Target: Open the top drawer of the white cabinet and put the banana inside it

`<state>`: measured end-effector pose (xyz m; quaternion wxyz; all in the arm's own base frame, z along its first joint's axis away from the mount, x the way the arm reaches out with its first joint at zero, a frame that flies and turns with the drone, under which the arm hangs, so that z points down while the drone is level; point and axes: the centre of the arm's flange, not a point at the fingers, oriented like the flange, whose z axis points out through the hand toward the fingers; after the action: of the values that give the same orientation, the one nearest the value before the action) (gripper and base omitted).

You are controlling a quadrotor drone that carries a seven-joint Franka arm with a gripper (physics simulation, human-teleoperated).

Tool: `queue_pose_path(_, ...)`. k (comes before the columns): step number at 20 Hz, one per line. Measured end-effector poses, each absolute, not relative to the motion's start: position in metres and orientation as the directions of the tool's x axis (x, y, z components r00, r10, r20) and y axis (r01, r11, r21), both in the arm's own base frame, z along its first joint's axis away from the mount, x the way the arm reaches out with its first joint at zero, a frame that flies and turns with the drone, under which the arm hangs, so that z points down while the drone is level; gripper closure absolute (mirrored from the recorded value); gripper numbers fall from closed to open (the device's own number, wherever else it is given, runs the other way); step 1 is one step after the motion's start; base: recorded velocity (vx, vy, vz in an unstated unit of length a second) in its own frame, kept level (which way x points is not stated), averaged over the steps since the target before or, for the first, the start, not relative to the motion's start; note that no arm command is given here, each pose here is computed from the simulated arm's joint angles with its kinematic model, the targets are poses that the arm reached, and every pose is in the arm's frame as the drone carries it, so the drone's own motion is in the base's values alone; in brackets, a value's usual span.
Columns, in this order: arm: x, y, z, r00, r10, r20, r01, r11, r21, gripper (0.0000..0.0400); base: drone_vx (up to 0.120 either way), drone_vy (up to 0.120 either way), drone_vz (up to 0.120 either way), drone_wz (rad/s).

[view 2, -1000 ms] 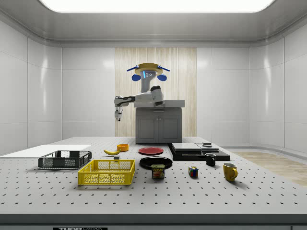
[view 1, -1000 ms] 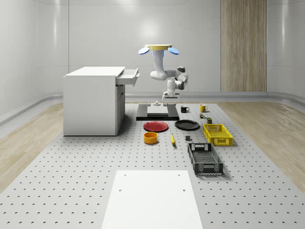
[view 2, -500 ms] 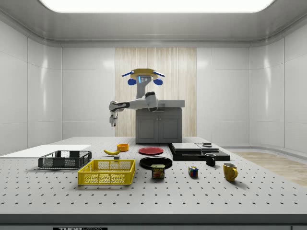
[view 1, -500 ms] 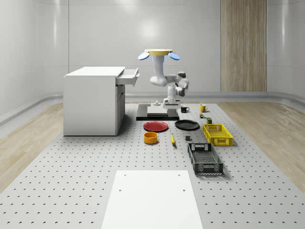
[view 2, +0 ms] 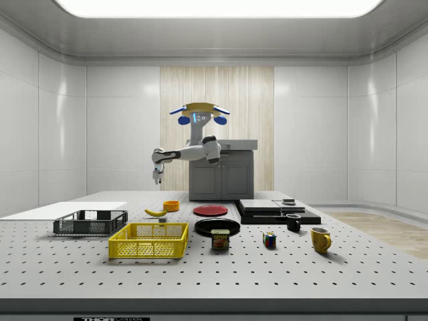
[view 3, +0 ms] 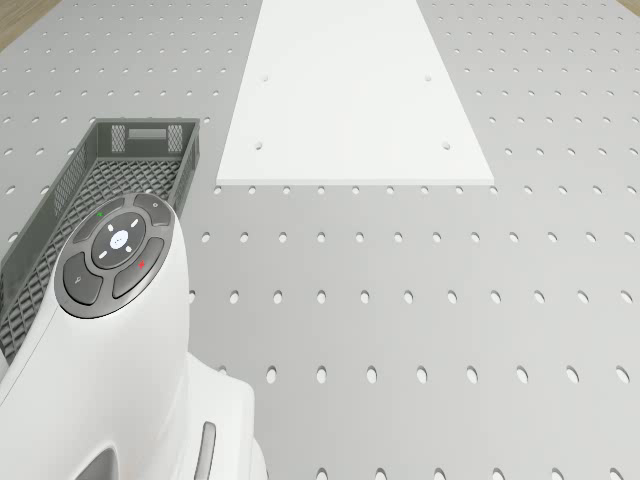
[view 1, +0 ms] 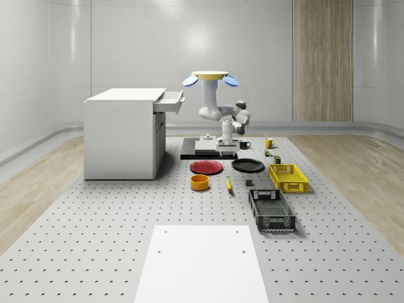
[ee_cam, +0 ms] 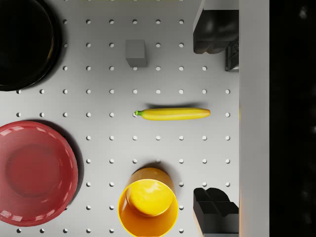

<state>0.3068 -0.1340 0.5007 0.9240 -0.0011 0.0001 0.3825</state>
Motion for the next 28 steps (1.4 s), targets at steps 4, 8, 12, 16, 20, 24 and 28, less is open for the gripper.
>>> queue_pose_path(4, 0.3068, -0.134, 0.5007, 0.707, 0.707, -0.001, -0.707, 0.707, -0.002, 0.0, 0.0, 0.03, -0.12, 0.0)
queue_pose_path(8, 0.3068, -0.134, 0.5007, 0.707, 0.707, -0.001, -0.707, 0.707, -0.002, 0.0, 0.0, 0.0, -0.12, 0.0)
queue_pose_path(12, 0.3068, -0.134, 0.5007, 0.707, 0.707, -0.001, -0.707, 0.707, -0.002, 0.0, 0.0, 0.0, -0.12, 0.0)
queue_pose_path(16, 0.3068, -0.134, 0.5007, 0.707, 0.707, -0.001, -0.707, 0.707, -0.002, 0.0, 0.0, 0.0, -0.12, 0.0)
queue_pose_path(20, 0.3068, -0.134, 0.5007, 0.707, 0.707, -0.001, -0.707, 0.707, -0.002, 0.0, 0.0, 0.0, -0.12, 0.0)
queue_pose_path(24, 0.3068, -0.134, 0.5007, 0.707, 0.707, -0.001, -0.707, 0.707, -0.002, 0.0, 0.0, 0.0, -0.12, 0.0)
queue_pose_path(28, 0.3068, -0.134, 0.5007, 0.707, 0.707, -0.001, -0.707, 0.707, -0.002, 0.0, 0.0, 0.0, -0.12, 0.0)
